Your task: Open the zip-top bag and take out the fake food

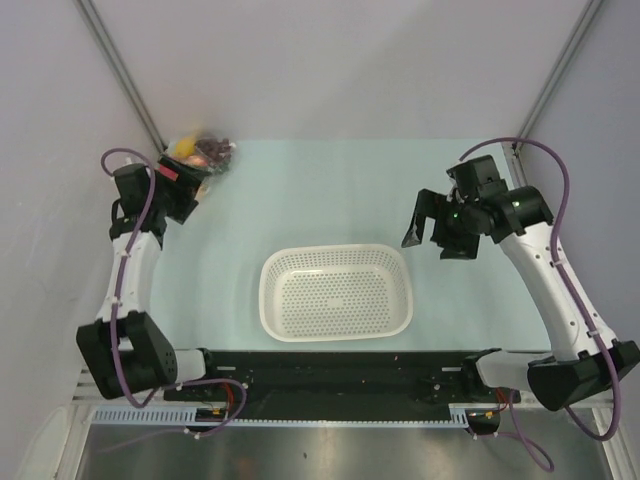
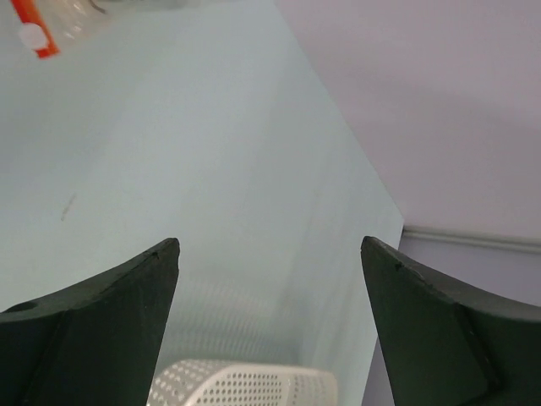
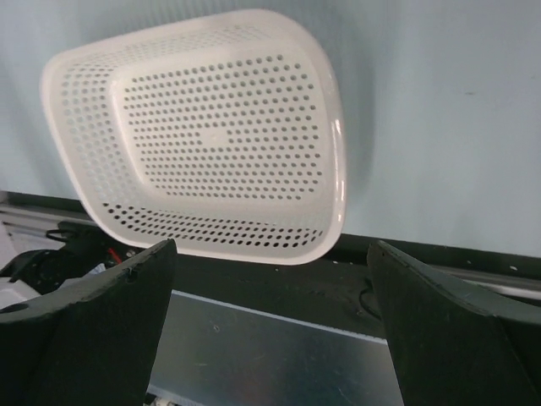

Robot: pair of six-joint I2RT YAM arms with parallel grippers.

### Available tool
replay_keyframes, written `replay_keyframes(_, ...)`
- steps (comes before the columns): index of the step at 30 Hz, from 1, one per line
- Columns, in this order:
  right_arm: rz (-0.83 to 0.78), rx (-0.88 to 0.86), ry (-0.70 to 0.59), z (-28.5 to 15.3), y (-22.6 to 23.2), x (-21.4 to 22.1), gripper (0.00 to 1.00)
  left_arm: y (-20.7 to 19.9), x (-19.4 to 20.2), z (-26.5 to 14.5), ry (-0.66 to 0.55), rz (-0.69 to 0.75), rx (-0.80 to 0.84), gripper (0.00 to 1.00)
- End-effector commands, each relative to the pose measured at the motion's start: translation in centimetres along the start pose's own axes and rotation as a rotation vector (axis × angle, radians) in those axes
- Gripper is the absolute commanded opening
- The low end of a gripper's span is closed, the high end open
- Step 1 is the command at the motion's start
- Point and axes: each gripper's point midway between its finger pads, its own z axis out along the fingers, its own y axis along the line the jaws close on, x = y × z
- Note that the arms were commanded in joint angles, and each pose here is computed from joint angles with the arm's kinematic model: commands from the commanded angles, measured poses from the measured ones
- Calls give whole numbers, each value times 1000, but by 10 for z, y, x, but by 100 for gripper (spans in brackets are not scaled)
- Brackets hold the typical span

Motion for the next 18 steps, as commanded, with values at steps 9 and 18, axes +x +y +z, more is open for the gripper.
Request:
replay_keyframes(9, -39, -232, -195, -33, 23, -74, 100, 74, -64, 82, -167, -286, 92, 86)
replay_keyframes(18, -9, -224, -277, -36, 16, -115, 100, 118, -65, 133, -202, -416, 127, 75)
